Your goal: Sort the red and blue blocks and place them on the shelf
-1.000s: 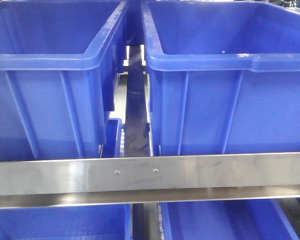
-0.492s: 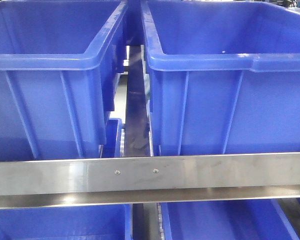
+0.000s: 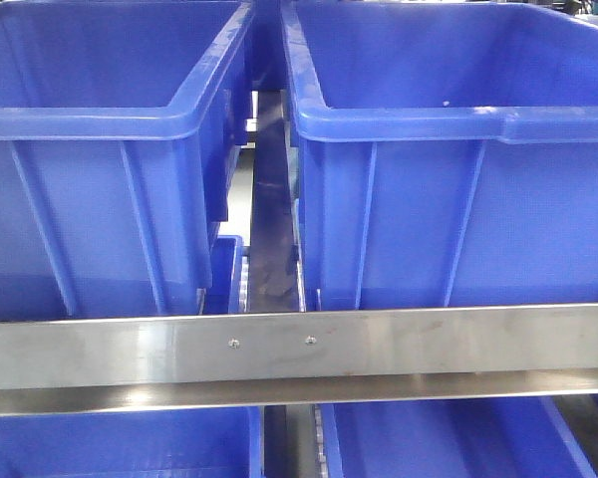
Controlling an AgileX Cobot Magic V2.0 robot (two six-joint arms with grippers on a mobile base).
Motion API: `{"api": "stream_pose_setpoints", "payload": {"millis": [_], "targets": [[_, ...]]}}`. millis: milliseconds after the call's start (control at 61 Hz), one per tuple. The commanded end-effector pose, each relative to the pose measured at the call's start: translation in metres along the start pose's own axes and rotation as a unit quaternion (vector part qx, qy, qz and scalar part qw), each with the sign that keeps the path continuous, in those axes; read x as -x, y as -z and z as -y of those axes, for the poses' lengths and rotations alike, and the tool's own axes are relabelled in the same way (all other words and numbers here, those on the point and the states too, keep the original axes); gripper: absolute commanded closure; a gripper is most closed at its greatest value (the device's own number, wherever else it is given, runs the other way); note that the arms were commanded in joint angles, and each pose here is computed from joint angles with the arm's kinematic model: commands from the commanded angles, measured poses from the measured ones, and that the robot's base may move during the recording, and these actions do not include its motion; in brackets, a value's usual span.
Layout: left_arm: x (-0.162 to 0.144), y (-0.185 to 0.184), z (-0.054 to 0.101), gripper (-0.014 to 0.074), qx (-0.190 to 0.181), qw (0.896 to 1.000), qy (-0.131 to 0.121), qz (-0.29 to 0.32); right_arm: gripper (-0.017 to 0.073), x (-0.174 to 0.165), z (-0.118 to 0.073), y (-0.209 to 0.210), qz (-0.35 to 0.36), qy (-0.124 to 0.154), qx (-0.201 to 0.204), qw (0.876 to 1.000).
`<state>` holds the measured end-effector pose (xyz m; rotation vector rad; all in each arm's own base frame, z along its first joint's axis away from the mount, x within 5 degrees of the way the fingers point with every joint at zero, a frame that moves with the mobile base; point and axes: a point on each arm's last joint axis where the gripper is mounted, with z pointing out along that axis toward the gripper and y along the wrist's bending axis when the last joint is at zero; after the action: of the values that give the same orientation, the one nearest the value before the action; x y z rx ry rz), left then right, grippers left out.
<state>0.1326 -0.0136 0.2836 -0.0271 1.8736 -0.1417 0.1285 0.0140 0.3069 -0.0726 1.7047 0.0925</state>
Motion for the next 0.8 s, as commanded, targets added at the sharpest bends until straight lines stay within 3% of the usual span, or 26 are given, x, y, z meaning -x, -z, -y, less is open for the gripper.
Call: {"api": "stream_pose_setpoints", "payload": {"millis": [0, 262, 394, 623, 787], "targets": [[0.017, 0.003, 0.004, 0.0462, -0.018, 0.998, 0.000, 0.054, 0.0513, 0.017, -0.002, 0.002, 0.056, 0.013, 0.008, 0.998], [0.017, 0.003, 0.004, 0.0462, -0.018, 0.998, 0.000, 0.054, 0.0513, 0.017, -0.002, 0.002, 0.057, 0.013, 0.008, 0.998], [0.017, 0.003, 0.004, 0.0462, -0.018, 0.998, 0.000, 0.054, 0.0513, 0.017, 0.001, 0.026, 0.084, 0.009, -0.005, 0.996], [0.017, 0.003, 0.004, 0.0462, -0.018, 0.998, 0.000, 0.055, 0.0513, -0.041, 0.005, 0.062, 0.125, -0.017, -0.025, 0.992], [0.017, 0.003, 0.004, 0.0462, -0.018, 0.998, 0.000, 0.055, 0.0513, -0.093, 0.006, 0.065, 0.124, -0.031, -0.026, 0.991]]}}
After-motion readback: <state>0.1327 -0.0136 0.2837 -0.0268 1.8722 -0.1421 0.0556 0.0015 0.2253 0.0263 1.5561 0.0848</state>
